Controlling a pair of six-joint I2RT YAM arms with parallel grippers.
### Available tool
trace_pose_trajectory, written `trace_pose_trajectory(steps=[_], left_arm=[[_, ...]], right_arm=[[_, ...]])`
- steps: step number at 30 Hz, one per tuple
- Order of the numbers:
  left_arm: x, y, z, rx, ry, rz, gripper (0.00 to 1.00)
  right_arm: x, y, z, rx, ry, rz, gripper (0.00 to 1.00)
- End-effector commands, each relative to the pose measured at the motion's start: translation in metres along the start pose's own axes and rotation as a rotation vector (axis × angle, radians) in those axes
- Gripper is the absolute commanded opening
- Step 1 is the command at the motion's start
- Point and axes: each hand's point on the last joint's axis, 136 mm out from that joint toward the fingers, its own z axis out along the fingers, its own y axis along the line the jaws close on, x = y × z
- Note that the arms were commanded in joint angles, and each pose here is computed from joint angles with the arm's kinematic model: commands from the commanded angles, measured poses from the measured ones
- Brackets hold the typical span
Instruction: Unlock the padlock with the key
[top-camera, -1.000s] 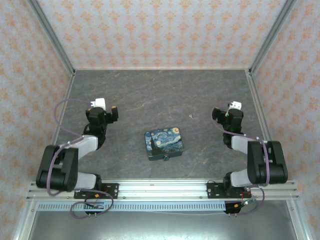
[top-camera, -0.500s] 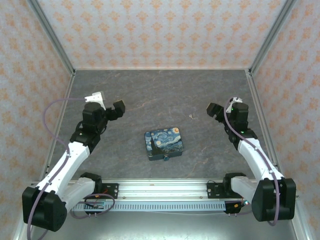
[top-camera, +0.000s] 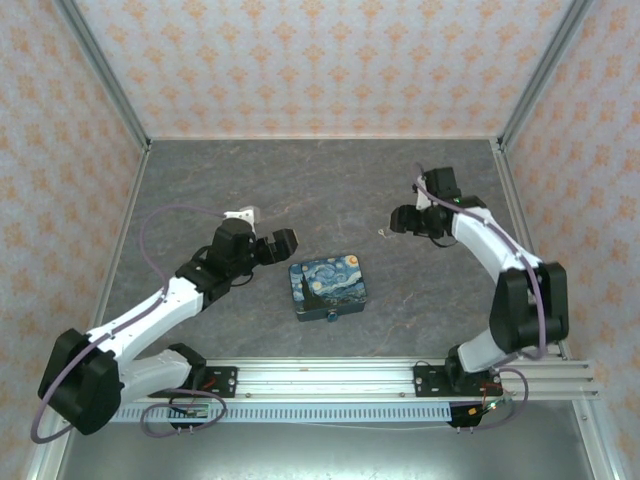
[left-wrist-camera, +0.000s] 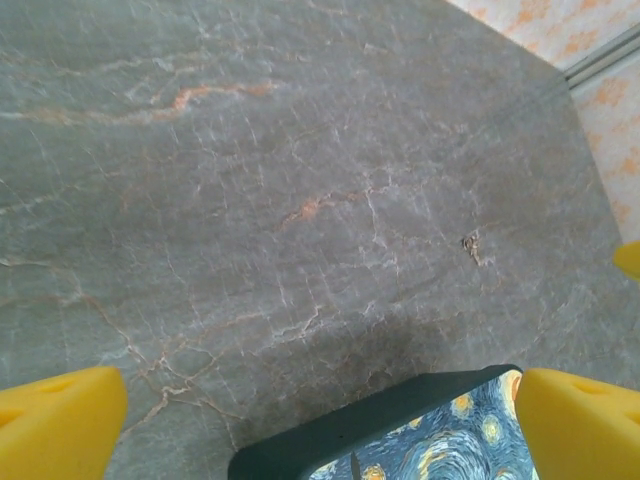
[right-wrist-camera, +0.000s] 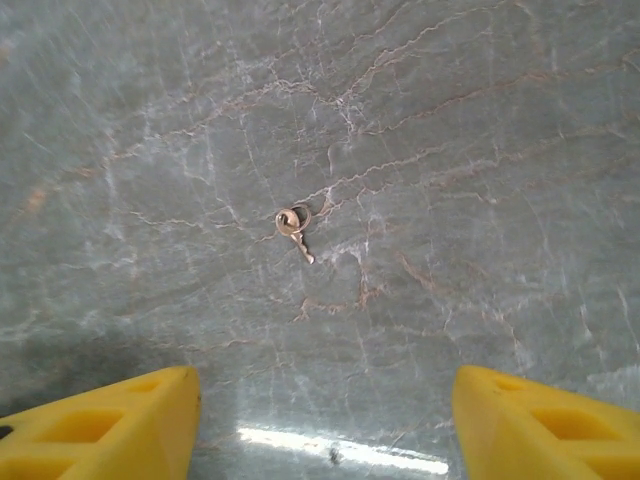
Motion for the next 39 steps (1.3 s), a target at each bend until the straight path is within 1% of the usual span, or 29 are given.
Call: trace_pose_trajectory(steps=[1, 6, 12, 15, 19, 27, 39], left_arm=[[-0.022, -0.022, -0.001, 0.05, -0.058, -0.014, 1.0], [-0.023, -0.022, -0.001, 0.042, -0.058, -0.005, 1.0], [-0.021, -0.015, -0.007, 0.016, -0.066, 0.0, 1.0], [-0.02, -0.012, -0.01, 0.005, -0.068, 0.001, 1.0], [-0.021, -0.011, -0.012, -0.001, -0.073, 0.004, 1.0], [-0.022, -0.009, -0.012, -0.014, -0.076, 0.01, 1.0], [-0.02, -0.006, -0.011, -0.03, -0.066, 0.013, 1.0]], right_arm=[[0.017, -0.002, 0.009, 0.097, 0.161, -0.148, 0.66], [0.011, 0.007, 0.033, 0.156, 0.28, -0.279, 0.62], [0.004, 0.013, 0.056, 0.186, 0.372, -0.383, 0.57], [0.004, 0.015, 0.067, 0.19, 0.411, -0.404, 0.54], [0.001, 0.014, 0.078, 0.194, 0.43, -0.407, 0.49], [0.003, 0.018, 0.091, 0.184, 0.463, -0.416, 0.45], [0.009, 0.014, 0.103, 0.197, 0.5, -0.412, 0.36]])
